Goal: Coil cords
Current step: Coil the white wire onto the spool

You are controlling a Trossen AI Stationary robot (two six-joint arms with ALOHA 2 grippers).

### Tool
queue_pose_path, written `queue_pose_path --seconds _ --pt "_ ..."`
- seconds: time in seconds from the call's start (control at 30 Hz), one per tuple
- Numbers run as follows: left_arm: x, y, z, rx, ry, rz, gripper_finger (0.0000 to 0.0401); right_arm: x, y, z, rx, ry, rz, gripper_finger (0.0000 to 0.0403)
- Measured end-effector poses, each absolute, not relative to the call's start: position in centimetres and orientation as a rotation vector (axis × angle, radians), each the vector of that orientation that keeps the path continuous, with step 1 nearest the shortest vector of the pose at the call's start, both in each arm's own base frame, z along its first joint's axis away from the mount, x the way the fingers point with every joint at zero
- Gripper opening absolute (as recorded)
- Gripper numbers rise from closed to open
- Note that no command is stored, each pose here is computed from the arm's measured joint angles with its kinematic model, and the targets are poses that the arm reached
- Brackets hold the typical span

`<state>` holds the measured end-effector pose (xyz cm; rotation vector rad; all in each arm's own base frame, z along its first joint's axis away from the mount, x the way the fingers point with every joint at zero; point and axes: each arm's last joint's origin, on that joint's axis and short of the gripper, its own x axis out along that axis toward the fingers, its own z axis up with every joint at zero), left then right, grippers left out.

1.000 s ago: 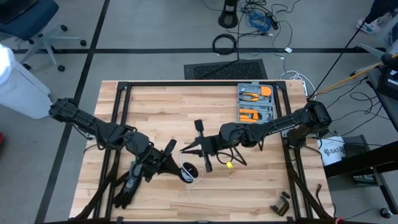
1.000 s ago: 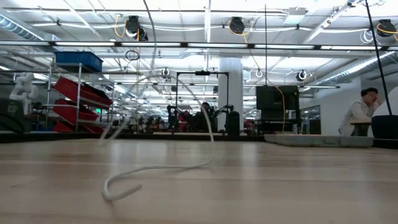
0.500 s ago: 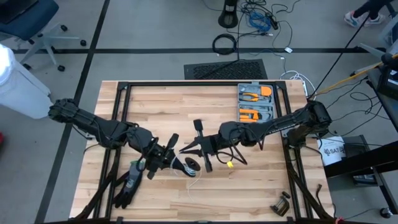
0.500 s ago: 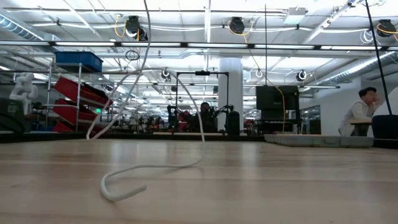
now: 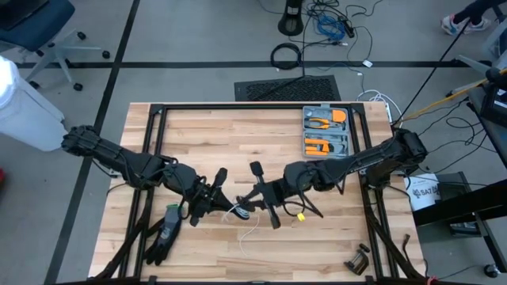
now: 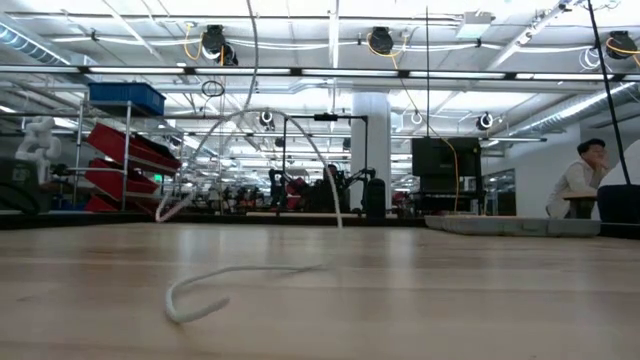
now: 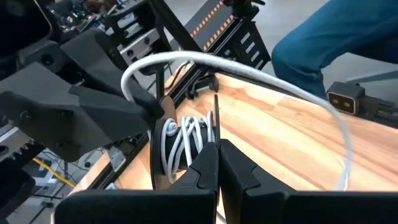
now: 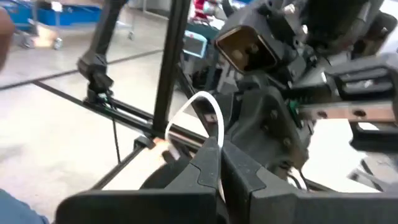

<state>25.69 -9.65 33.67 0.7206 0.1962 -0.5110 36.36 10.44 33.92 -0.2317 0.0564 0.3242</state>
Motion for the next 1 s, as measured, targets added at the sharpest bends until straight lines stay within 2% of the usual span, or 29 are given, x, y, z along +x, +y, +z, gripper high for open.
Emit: queue_pose_path --seconds 0.43,0.77,1.0 --pt "25.3 -9.5 34.2 0.720 0.177 -0.485 0.0001 33.3 12.5 35.1 -0.288 0.160 0.215 0.0000" --pt "25.3 -9.4 34.5 0.724 0.166 -0.439 0.0001 33.0 12.7 34.5 -0.241 0.228 0.209 0.0000" --pt "25.3 -9.3 34.5 0.711 0.187 -0.387 0.0001 32.2 13.0 35.0 -0.267 0.227 0.132 0.0000"
